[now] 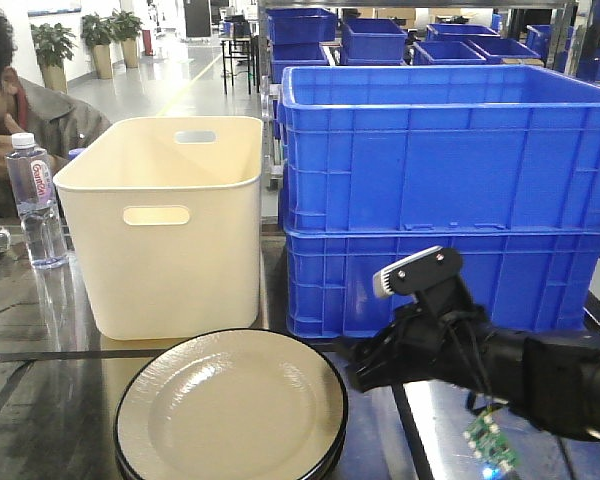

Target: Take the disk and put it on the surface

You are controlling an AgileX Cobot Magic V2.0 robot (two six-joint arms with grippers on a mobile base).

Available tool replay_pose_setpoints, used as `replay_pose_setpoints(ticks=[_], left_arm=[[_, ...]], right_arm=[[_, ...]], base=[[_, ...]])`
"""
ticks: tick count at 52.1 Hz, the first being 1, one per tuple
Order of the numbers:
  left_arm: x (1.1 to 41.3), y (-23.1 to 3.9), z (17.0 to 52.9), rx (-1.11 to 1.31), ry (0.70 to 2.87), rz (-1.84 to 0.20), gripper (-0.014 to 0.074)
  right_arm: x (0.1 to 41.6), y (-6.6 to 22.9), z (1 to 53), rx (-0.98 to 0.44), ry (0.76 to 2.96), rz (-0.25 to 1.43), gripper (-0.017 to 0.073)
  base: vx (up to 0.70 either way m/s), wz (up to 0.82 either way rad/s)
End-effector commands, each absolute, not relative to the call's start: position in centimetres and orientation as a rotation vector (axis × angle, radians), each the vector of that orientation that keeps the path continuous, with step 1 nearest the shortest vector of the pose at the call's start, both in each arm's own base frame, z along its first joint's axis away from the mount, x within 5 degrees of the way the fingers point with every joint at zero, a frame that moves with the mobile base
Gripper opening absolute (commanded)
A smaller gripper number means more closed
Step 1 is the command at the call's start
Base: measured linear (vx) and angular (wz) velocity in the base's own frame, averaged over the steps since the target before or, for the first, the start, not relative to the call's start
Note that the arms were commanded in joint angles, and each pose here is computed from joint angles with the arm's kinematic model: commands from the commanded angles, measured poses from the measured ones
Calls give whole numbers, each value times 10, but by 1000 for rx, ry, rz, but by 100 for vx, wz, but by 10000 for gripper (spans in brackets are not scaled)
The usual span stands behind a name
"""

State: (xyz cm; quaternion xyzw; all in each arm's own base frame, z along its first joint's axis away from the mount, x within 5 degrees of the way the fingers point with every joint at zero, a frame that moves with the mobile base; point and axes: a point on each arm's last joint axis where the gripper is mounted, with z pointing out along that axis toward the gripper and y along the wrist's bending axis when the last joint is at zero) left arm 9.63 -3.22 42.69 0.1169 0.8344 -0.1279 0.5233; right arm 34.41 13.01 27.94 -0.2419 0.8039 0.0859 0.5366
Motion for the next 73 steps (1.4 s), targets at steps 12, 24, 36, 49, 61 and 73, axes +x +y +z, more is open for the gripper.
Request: replay_pose_setpoints(ticks=[12, 24, 36, 49, 61, 73], left_arm=[[116, -27, 393, 205, 2012, -246, -8], [123, -26, 353, 138, 1959, -257, -8], [111, -22, 325, 73, 1865, -259, -8], [111, -22, 322, 76, 1890, -263, -8], [111, -22, 322, 76, 1889, -263, -8], [111, -22, 322, 76, 1889, -263, -8]], right_arm=[[276, 86, 350, -375, 1769, 30, -16], [185, 61, 336, -399, 1688, 107, -13], [143, 46, 318, -382, 1646, 104, -11], [133, 43, 318, -374, 1614, 106, -11], [133, 44, 319, -383, 1609, 117, -11], [133, 44, 319, -383, 1609, 117, -11]], base=[[0, 0], [0, 0], [0, 0], [0, 0], [0, 0], [0, 0]])
